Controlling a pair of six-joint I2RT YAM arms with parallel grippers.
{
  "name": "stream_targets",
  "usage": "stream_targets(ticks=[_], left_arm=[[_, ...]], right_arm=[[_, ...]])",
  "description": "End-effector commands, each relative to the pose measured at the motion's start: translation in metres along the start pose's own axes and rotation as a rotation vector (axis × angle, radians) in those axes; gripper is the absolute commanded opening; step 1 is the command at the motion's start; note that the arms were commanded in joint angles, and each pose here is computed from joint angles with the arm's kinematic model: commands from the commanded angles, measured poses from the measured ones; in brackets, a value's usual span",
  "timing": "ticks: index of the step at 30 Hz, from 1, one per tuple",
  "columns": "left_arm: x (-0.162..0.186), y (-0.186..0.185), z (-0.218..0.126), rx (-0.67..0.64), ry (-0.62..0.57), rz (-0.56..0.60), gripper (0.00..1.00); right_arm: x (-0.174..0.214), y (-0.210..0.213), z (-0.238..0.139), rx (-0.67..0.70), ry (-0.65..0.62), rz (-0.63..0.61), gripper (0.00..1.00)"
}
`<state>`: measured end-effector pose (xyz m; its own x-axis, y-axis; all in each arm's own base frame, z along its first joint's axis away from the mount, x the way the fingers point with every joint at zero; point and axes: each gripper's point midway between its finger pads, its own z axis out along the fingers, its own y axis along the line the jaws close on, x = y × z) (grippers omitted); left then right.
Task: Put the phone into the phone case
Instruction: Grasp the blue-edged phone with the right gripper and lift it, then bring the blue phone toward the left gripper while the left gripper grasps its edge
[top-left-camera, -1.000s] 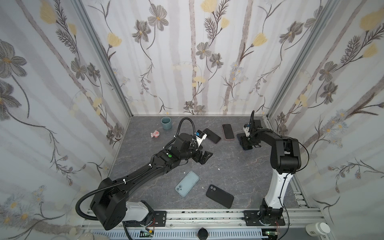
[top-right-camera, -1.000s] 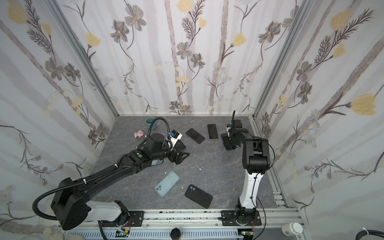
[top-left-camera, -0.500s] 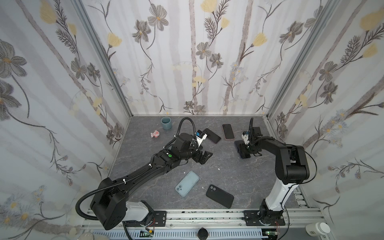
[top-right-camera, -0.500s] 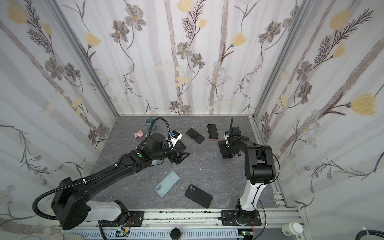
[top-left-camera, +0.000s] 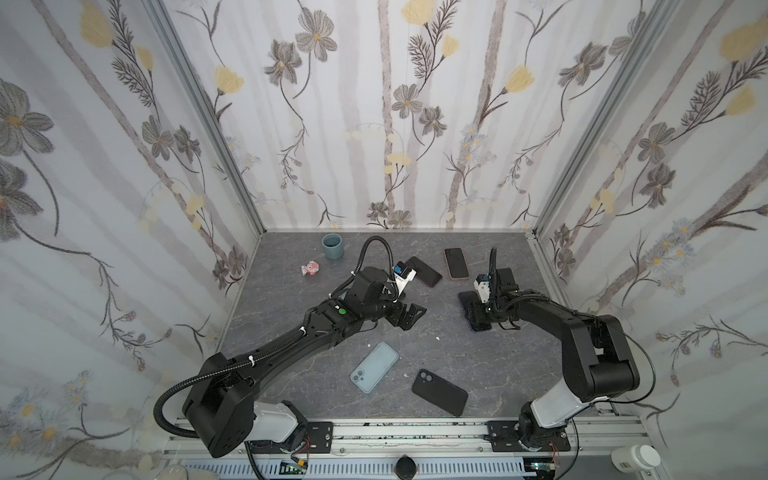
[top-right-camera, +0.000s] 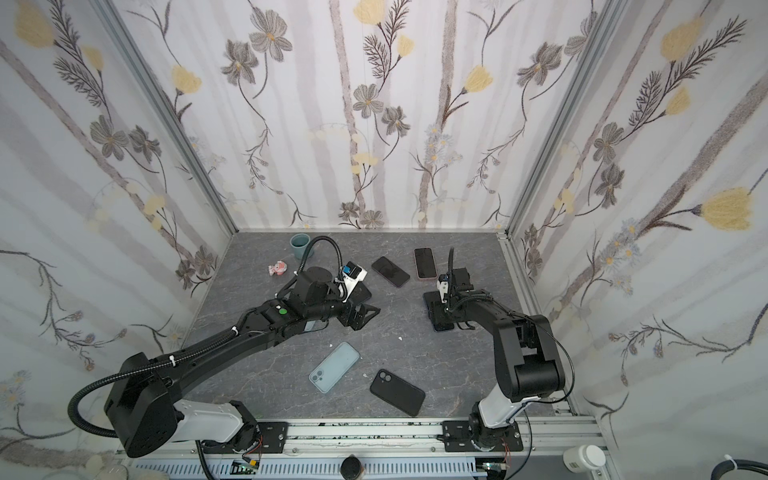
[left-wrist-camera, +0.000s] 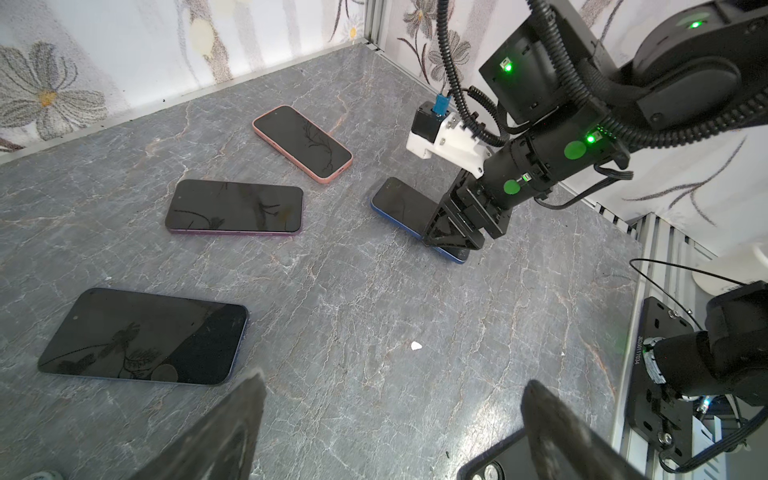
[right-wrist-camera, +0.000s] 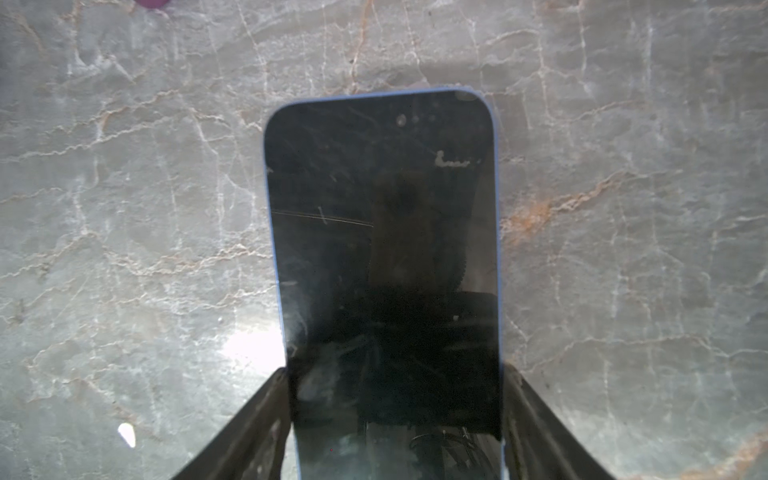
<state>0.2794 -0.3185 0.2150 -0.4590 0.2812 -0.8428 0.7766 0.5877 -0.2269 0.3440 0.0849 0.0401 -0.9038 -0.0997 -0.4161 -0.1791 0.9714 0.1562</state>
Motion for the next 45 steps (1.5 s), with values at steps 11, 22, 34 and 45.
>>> stream_targets(ticks=[11,22,34,45], left_arm=[[-0.029,0.014,-0.01,-0.068,-0.099,-0.068,0.96],[-0.048,0.035,-0.018,-0.042,-0.112,-0.267,0.95],[-0.049,0.03,-0.016,0.138,-0.067,-0.414,0.9],[-0.049,0.017,-0.016,0.222,-0.046,-0.429,0.85]], right_arm=[[-0.041,0.049,-0.057,-0.092,-0.279,-0.138,0.59],[-0.057,0.134,-0.093,-0.131,-0.439,-0.432,0.57],[-0.059,0.201,-0.128,-0.16,-0.59,-0.645,0.57],[-0.058,0.218,-0.146,-0.157,-0.656,-0.708,0.57]])
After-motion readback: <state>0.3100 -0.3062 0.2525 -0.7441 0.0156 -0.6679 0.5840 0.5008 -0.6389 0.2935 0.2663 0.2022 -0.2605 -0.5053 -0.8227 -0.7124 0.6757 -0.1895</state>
